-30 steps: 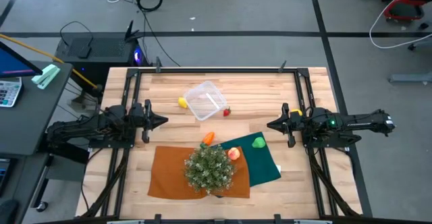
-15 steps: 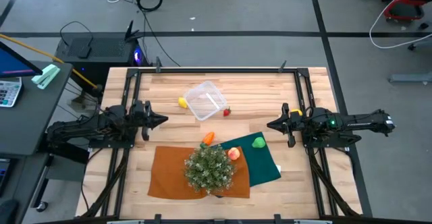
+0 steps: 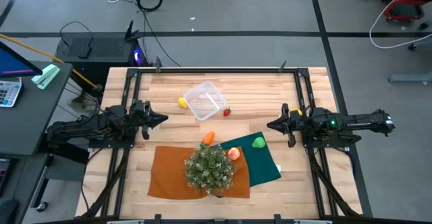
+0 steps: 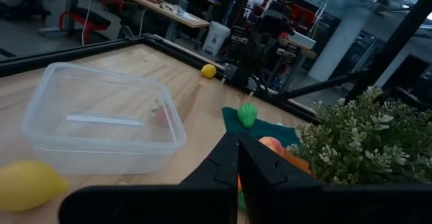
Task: Pick and placing Produce into tupperware
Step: Put the left lemon into the transparent container
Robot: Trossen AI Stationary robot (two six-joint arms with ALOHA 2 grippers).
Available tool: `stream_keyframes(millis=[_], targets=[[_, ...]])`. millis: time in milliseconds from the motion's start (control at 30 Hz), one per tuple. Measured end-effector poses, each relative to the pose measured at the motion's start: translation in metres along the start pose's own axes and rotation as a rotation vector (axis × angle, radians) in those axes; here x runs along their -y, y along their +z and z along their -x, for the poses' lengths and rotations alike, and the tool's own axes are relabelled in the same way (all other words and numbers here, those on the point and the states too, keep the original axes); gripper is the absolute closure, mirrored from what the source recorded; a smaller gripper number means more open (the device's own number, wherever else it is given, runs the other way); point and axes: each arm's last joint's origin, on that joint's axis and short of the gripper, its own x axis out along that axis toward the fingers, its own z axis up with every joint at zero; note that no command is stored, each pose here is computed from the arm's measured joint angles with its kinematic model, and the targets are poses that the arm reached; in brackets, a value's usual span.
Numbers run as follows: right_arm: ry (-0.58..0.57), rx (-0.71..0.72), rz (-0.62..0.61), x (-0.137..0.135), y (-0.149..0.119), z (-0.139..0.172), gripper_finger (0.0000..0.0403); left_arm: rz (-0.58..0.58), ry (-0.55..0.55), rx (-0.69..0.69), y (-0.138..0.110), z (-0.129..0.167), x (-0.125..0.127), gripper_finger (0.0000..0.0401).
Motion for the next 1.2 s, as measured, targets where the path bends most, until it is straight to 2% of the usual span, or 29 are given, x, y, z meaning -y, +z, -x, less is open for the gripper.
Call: stream_keyframes(millis=[200, 367, 467, 533, 800, 967, 1100, 1200], targets=[[0.001, 0.003, -0.201, 0.0, 0.0003, 0.0, 0.0403, 0.0, 0.0, 0.001, 0.0001, 0.0, 0.0, 0.0385], [-0.033, 0.017, -0.477, 0.001, 0.0004, 0.0, 0.0403, 0.001, -0.003, 0.006, 0.0003, -0.0001, 0.0002, 0.0377], [-0.062, 0.034, -0.597, 0.0019, 0.0006, 0.0001, 0.0403, 0.0, -0.003, 0.007, 0.0003, -0.0001, 0.0002, 0.0381], [-0.066, 0.038, -0.63, 0.0021, 0.0007, 0.0001, 0.0403, 0.0, -0.003, 0.007, 0.0004, -0.0001, 0.0002, 0.0385], [-0.066, 0.05, -0.612, 0.0021, 0.0018, 0.0001, 0.0403, -0.002, 0.016, 0.018, 0.0008, -0.0001, -0.0003, 0.0385], [-0.142, 0.103, -0.76, 0.0046, 0.0023, 0.0004, 0.0403, -0.001, 0.023, 0.025, 0.0013, -0.0001, -0.0004, 0.0382], [-0.196, 0.144, -0.79, 0.0064, 0.003, 0.0008, 0.0403, 0.009, 0.077, 0.056, 0.0024, 0.0, -0.0018, 0.0386], [-0.201, 0.15, -0.81, 0.0066, 0.003, 0.0009, 0.0403, 0.071, 0.143, 0.097, 0.0037, 0.0003, -0.0037, 0.0391]])
